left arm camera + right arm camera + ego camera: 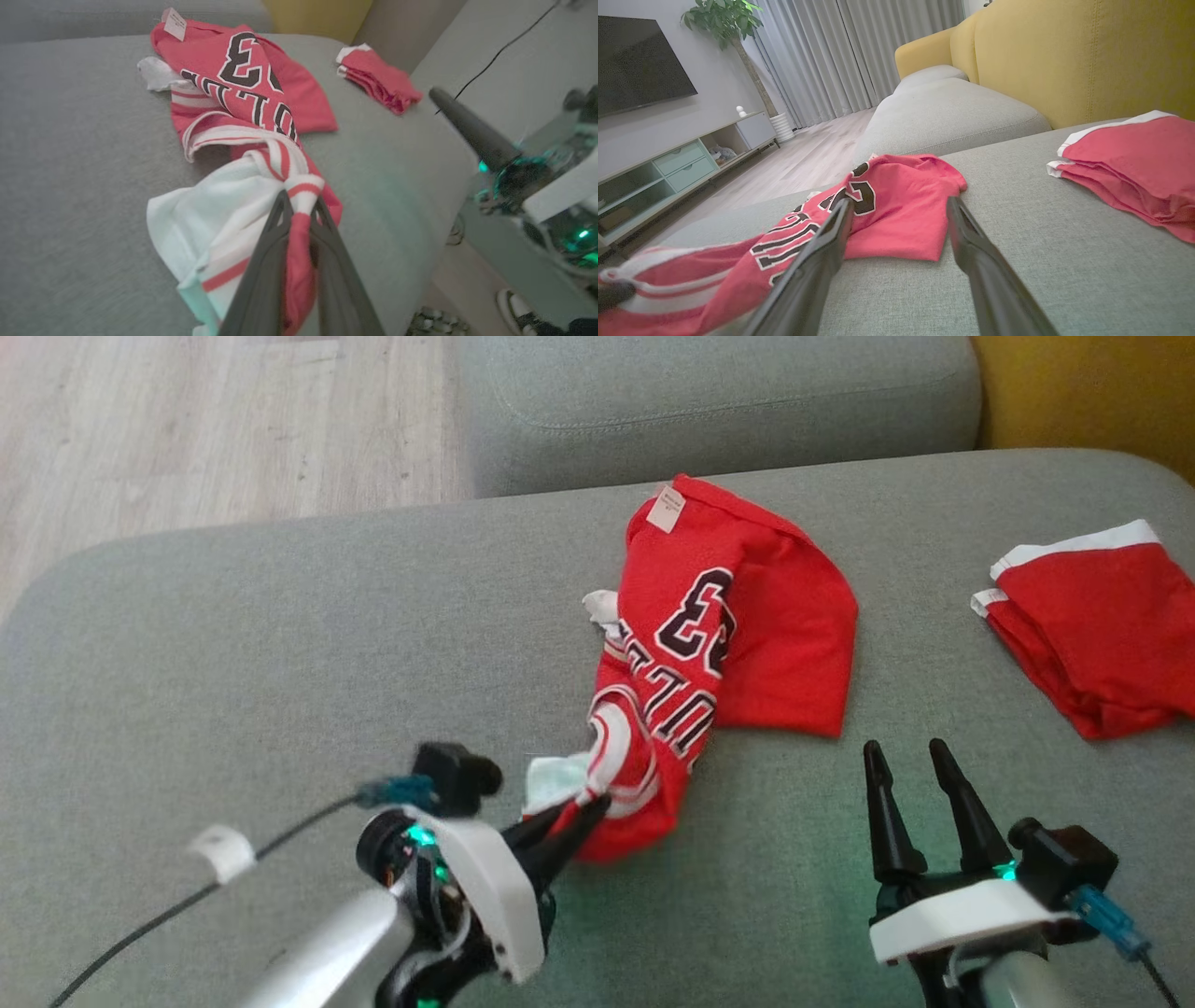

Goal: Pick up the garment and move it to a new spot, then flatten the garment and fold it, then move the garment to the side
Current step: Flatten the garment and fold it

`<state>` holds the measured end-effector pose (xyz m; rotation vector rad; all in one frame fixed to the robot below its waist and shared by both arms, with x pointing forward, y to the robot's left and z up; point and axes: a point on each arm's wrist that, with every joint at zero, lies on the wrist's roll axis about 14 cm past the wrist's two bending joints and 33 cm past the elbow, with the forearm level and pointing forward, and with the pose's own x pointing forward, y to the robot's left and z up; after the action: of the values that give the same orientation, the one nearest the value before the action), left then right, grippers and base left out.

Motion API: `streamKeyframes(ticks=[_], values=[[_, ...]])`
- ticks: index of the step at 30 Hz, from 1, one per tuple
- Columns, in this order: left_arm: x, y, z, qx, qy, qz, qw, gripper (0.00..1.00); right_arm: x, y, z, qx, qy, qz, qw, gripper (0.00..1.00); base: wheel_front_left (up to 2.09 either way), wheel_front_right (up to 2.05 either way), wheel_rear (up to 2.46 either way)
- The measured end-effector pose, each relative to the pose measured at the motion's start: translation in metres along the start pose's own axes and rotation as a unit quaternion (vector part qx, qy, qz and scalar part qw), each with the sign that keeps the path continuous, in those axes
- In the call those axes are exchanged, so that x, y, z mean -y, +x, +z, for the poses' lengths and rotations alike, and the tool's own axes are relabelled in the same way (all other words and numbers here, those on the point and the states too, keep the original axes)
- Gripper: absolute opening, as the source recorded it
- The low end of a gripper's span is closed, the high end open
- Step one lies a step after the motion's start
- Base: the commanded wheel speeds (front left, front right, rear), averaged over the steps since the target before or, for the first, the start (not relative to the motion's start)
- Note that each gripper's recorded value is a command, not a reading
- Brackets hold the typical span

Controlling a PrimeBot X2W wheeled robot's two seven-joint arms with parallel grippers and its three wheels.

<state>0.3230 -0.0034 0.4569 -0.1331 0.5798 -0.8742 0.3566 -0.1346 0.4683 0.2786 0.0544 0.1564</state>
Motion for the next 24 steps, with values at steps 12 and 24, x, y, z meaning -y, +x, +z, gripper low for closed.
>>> streamKeyframes(ticks=[12,24], values=[[-0.099,-0.004,0.049,0.090,-0.233,0.124,0.960,0.00,0.007,0.011,-0.014,-0.022,0.010,-0.009,1.000,1.00,0.00,0.00,0.00],[-0.215,0.034,0.042,0.039,-0.301,0.243,0.922,0.80,0.022,0.043,-0.028,-0.041,0.006,-0.020,0.999,1.00,0.00,0.00,0.00]])
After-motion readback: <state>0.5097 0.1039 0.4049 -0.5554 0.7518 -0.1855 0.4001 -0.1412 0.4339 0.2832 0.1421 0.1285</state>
